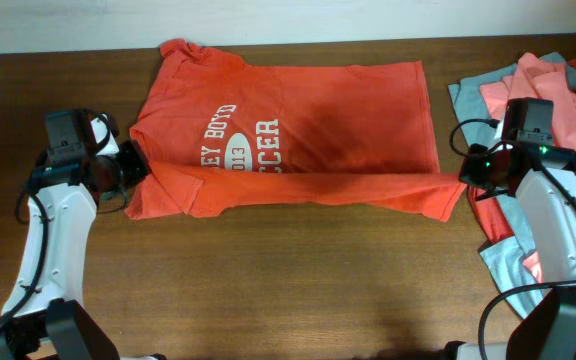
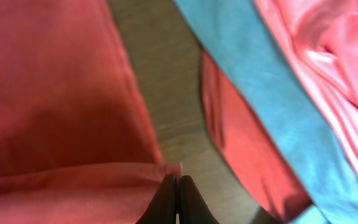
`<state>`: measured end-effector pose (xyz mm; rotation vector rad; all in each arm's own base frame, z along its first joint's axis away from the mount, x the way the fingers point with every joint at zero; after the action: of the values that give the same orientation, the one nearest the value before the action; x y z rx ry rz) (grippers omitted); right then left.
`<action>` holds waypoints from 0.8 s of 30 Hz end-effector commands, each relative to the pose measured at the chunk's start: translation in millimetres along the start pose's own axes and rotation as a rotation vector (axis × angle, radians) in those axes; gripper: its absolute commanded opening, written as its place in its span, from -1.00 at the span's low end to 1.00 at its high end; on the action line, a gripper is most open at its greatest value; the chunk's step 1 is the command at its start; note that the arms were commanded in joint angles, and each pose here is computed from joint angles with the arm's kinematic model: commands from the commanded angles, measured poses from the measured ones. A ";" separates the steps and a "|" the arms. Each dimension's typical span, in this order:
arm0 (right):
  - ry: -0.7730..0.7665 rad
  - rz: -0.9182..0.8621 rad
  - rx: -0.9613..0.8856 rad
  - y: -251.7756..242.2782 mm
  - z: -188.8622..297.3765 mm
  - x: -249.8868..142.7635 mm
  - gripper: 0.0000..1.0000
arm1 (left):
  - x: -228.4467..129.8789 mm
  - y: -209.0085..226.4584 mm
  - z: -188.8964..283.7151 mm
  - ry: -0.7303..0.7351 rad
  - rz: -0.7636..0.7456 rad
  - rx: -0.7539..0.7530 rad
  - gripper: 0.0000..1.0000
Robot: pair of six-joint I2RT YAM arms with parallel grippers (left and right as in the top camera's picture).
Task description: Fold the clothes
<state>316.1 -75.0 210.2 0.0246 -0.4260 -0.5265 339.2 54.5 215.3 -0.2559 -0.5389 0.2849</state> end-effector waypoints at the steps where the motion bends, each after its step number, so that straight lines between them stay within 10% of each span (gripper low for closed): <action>1: 0.026 0.053 0.121 10.6 -0.6 -2.1 -0.92 | 4.5 -3.0 -0.8 -0.027 -0.004 -0.034 -0.99; 24: -0.060 0.205 0.187 50.7 -80.0 16.0 -0.92 | 19.4 12.4 -61.6 -0.065 -0.013 -0.038 -0.99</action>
<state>380.8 -46.3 155.7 0.1332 -0.5239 -0.2595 379.7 62.2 169.5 -0.2721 -0.5785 0.2762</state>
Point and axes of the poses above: each gripper's point midway between its finger pads, its own z axis back along the fingers, its own y axis along the line the jaws close on, x = y × z, the point moved 10 cm from there along z, back along the fingers, and after that the axes turned 8 degrees about -z, right-handed, at the moved point
